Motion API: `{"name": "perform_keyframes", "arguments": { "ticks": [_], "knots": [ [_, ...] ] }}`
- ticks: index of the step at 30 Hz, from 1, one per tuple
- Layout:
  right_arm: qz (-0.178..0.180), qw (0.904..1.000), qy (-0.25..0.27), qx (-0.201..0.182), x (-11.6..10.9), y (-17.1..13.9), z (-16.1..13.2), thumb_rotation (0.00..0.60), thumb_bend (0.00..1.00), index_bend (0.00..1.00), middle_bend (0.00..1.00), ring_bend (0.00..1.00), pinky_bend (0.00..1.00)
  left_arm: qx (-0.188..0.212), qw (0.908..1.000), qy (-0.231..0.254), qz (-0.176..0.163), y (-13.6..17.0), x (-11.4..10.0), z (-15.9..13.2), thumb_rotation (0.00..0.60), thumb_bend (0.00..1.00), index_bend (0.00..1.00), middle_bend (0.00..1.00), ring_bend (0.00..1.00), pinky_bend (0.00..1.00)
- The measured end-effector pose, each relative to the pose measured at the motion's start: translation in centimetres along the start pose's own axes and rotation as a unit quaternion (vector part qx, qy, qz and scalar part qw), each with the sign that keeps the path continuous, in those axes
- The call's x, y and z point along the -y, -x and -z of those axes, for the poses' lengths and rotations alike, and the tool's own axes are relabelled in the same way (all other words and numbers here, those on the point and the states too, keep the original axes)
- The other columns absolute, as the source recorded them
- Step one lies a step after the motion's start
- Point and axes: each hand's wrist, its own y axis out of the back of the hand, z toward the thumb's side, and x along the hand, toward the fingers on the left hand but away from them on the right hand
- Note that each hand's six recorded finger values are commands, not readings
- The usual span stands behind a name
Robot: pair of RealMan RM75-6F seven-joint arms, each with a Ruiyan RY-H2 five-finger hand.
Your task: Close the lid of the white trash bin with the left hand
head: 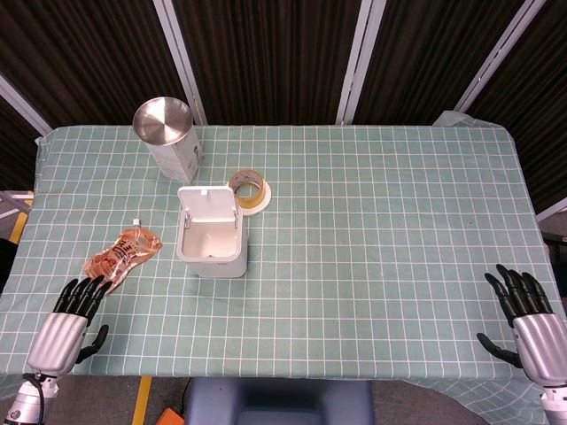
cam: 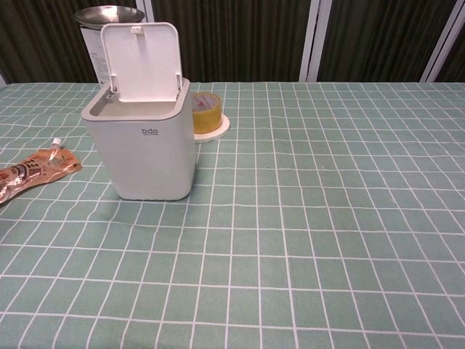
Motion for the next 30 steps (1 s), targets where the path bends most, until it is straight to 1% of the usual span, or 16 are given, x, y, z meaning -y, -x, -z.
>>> {"name": "perform_keyframes", "arguments": {
  "ticks": [4, 6, 7, 8, 9, 10, 11, 12, 13, 15, 17, 19, 21, 23, 27, 30],
  "knots": [
    [-0.002, 1.0, 0.003, -0.003, 0.0, 0.0, -0.1, 0.6, 0.27, 0.0, 0.0, 0.0, 0.0, 0.007, 1.0, 0.001, 0.0, 0.0, 0.0, -0.3, 0.6, 0.46, 0.03, 0.01, 0.0, 0.07],
    [-0.001, 1.0, 0.006, -0.006, 0.0, 0.0, -0.2, 0.6, 0.27, 0.0, 0.0, 0.0, 0.0, 0.013, 0.9999, 0.011, -0.004, -0.2, -0.1, -0.5, 0.6, 0.46, 0.03, 0.04, 0.02, 0.13],
    [0.001, 0.9999, 0.009, -0.007, -0.1, 0.0, -0.3, 0.6, 0.27, 0.0, 0.0, 0.0, 0.0, 0.016, 0.9997, 0.019, -0.006, -0.4, -0.3, -0.5, 0.6, 0.46, 0.03, 0.07, 0.06, 0.2],
    [0.004, 0.9999, 0.011, -0.009, -0.2, 0.0, -0.3, 0.6, 0.27, 0.0, 0.0, 0.0, 0.0, 0.018, 0.9994, 0.029, -0.01, -0.6, -0.5, -0.6, 0.6, 0.46, 0.04, 0.15, 0.14, 0.32],
    [0.006, 0.9998, 0.013, -0.011, -0.3, 0.0, -0.4, 0.6, 0.27, 0.0, 0.0, 0.0, 0.0, 0.023, 0.9985, 0.046, -0.018, -1.1, -0.9, -0.8, 0.6, 0.46, 0.06, 0.29, 0.29, 0.5],
    [0.008, 0.9998, 0.015, -0.013, -0.3, 0.0, -0.5, 0.6, 0.27, 0.0, 0.0, 0.0, 0.0, 0.027, 0.9974, 0.06, -0.027, -1.6, -1.3, -0.9, 0.6, 0.46, 0.07, 0.41, 0.41, 0.64],
    [0.008, 0.9997, 0.016, -0.015, -0.3, 0.0, -0.6, 0.6, 0.27, 0.0, 0.0, 0.0, 0.0, 0.032, 0.9959, 0.076, -0.038, -2.3, -1.9, -1.1, 0.6, 0.47, 0.09, 0.62, 0.6, 0.82],
    [0.007, 0.9997, 0.016, -0.017, -0.3, 0.0, -0.6, 0.6, 0.27, 0.0, 0.0, 0.0, 0.0, 0.04, 0.9929, 0.098, -0.054, -3.3, -2.8, -1.4, 0.6, 0.48, 0.11, 0.83, 0.79, 0.95],
    [0.006, 0.9997, 0.017, -0.019, -0.2, 0.0, -0.8, 0.6, 0.27, 0.0, 0.0, 0.0, 0.0, 0.046, 0.9901, 0.117, -0.064, -4.1, -3.5, -1.7, 0.6, 0.48, 0.14, 0.94, 0.9, 1.0],
    [0.004, 0.9995, 0.018, -0.026, -0.1, 0.0, -1.1, 0.6, 0.27, 0.0, 0.0, 0.0, 0.0, 0.058, 0.9816, 0.168, -0.068, -6.0, -4.7, -2.6, 0.6, 0.48, 0.19, 1.0, 0.99, 1.0],
    [0.002, 0.9991, 0.019, -0.037, 0.1, -0.1, -1.6, 0.6, 0.27, 0.0, 0.0, 0.0, 0.0, 0.064, 0.9734, 0.212, -0.058, -7.8, -5.5, -3.2, 0.6, 0.48, 0.24, 1.0, 1.0, 1.0],
    [-0.001, 0.9988, 0.019, -0.045, 0.4, -0.1, -2.0, 0.6, 0.27, 0.0, 0.0, 0.0, 0.0, 0.064, 0.9656, 0.249, -0.037, -10.2, -6.4, -3.7, 0.6, 0.48, 0.25, 1.0, 1.0, 1.0],
    [-0.004, 0.9988, 0.016, -0.046, 0.5, -0.2, -2.1, 0.6, 0.27, 0.0, 0.0, 0.0, 0.0, 0.057, 0.9596, 0.275, -0.016, -12.9, -7.3, -4.2, 0.6, 0.48, 0.24, 1.0, 1.0, 1.0],
    [-0.005, 0.9986, 0.015, -0.051, 0.5, -0.4, -2.4, 0.6, 0.27, 0.0, 0.0, 0.0, 0.0, 0.05, 0.9544, 0.294, -0.006, -15.3, -8.3, -4.9, 0.6, 0.48, 0.24, 1.0, 1.0, 1.0],
    [-0.007, 0.9978, 0.014, -0.064, 0.4, -0.7, -2.7, 0.6, 0.27, 0.0, 0.0, 0.0, 0.0, 0.041, 0.9413, 0.335, -0.012, -20.0, -11.5, -7.0, 0.6, 0.48, 0.25, 1.0, 1.0, 1.0],
    [-0.014, 0.9979, 0.015, -0.061, 0.6, -0.6, -2.5, 0.6, 0.27, 0.0, 0.0, 0.0, 0.0, 0.042, 0.938, 0.344, -0.008, -22.7, -13.0, -9.1, 0.6, 0.48, 0.26, 1.0, 1.0, 1.0]
  ]
}}
